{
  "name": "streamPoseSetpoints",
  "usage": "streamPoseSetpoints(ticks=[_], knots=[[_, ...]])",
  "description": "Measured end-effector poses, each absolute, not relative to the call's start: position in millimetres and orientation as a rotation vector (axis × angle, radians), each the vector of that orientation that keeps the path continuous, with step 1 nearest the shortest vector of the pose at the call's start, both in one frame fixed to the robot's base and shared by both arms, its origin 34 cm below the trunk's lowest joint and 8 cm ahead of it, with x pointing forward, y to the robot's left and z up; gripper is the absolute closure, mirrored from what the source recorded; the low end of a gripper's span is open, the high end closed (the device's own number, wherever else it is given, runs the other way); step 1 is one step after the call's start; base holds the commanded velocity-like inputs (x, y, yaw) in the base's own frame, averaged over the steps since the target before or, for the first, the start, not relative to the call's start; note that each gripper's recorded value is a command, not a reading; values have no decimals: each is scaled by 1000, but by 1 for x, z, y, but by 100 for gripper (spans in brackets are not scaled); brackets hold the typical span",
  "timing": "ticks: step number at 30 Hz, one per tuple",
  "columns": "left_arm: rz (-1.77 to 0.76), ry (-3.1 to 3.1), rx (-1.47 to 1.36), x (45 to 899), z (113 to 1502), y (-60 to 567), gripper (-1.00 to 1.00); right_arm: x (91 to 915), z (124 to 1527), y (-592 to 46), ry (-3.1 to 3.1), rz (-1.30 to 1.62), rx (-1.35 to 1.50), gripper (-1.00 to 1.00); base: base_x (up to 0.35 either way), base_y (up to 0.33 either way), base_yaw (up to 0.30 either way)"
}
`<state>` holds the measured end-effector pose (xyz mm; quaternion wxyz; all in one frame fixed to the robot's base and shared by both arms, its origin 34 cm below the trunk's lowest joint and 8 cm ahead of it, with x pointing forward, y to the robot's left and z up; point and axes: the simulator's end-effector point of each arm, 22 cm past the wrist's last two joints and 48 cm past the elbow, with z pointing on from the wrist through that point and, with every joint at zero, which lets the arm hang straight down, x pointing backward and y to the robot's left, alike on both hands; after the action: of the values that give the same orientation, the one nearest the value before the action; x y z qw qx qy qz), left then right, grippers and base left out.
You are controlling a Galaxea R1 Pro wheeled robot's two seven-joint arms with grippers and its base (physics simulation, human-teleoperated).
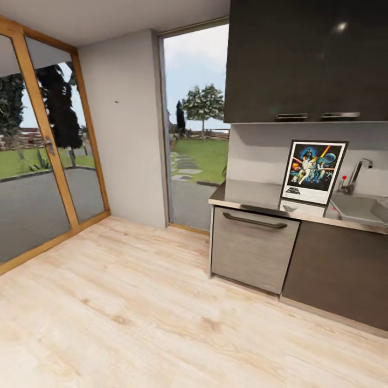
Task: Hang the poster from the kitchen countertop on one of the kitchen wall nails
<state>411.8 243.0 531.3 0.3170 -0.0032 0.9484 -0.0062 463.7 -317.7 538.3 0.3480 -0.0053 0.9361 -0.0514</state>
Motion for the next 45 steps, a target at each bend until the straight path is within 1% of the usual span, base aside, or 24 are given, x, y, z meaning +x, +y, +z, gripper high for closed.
streamPoseSetpoints(ticks=[4, 12, 30, 37, 42, 44, 45], knots=[[-16, 2494, -8, 412, 532, 243, -100, 464, 539, -318, 2425, -134, -13, -100, 340, 0, -203], [-15, 2494, -8, 413, 532, 244, -100, 465, 539, -318, 2424, -134, -13, -100, 340, 2, -88], [-12, 2486, -7, 415, 534, 245, -100, 470, 545, -321, 2399, -138, -14, -100, 336, 108, -282], [-6, 2486, -4, 415, 534, 249, -100, 473, 548, -321, 2379, -138, -15, -100, 312, 176, -62], [0, 2485, -1, 415, 534, 252, -100, 474, 549, -321, 2375, -138, -12, -100, 324, 5, -3], [3, 2485, -1, 415, 534, 253, -100, 483, 558, -325, 2322, -140, 15, -100, 246, -148, 0], [13, 2485, 2, 415, 534, 259, -100, 515, 591, -335, 2197, -149, 59, -100, 164, -115, 0]])
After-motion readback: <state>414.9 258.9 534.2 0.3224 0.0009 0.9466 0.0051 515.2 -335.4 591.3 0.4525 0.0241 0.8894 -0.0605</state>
